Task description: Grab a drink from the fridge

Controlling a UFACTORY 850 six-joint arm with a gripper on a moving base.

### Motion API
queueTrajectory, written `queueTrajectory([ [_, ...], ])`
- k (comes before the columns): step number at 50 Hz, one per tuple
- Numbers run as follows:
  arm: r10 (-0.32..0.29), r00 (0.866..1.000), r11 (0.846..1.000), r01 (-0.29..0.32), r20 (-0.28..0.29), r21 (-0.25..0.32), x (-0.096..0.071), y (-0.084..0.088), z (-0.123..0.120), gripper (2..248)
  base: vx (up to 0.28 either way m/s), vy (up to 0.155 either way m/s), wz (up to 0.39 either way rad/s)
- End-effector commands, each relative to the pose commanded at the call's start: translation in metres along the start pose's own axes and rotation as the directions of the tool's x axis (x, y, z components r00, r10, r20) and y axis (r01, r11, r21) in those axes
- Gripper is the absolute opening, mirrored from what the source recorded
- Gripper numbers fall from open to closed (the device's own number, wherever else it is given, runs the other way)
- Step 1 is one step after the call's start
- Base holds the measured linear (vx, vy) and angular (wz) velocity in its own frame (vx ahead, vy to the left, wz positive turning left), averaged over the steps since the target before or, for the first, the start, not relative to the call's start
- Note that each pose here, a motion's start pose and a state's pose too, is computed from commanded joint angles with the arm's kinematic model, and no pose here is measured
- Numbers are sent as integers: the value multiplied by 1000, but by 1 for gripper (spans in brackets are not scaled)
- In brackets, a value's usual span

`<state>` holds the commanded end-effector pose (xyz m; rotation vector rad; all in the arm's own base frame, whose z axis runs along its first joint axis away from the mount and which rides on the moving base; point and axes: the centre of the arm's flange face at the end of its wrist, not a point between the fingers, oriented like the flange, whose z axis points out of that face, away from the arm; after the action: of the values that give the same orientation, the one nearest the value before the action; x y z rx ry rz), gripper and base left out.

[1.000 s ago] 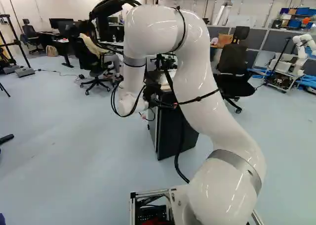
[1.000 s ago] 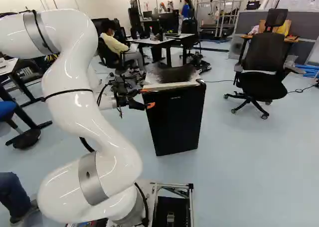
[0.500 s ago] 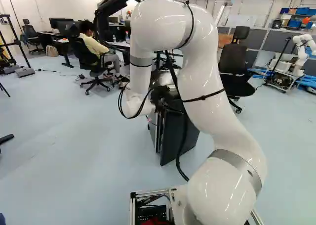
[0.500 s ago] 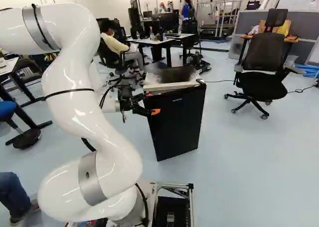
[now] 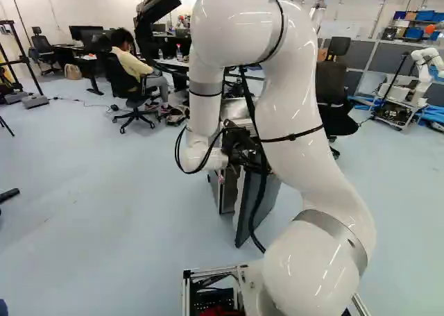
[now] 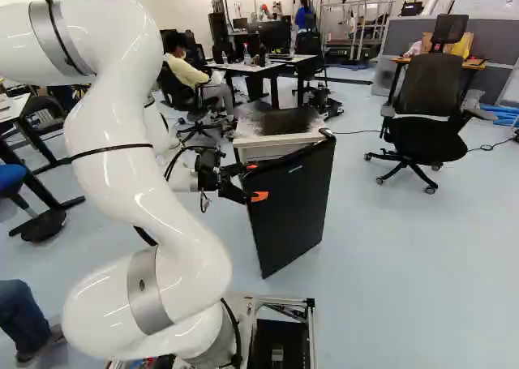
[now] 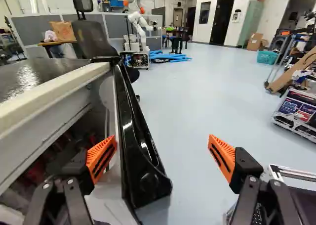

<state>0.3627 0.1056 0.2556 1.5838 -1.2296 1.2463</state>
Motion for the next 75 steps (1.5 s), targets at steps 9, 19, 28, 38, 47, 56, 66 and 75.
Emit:
queueTrajectory([
  [9, -17, 1000, 998, 17, -5, -58, -1, 20, 8, 247, 0, 0, 0],
  [19, -38, 999, 991, 36, -11, -126, -2, 42, 16, 247, 0, 0, 0],
  [28, -52, 999, 981, 48, -15, -189, -3, 59, 26, 247, 0, 0, 0],
  [38, -42, 999, 965, 36, -14, -260, 1, 64, 43, 247, 0, 0, 0],
  [47, -6, 1000, 941, -2, -21, -338, 9, 59, 63, 247, 0, 0, 0],
  [56, 36, 999, 907, -48, -39, -418, 20, 52, 85, 247, 0, 0, 0],
  [66, 91, 995, 863, -104, -50, -495, 32, 42, 112, 247, 0, 0, 0],
  [75, 139, 988, 823, -150, -61, -549, 42, 34, 138, 247, 0, 0, 0],
])
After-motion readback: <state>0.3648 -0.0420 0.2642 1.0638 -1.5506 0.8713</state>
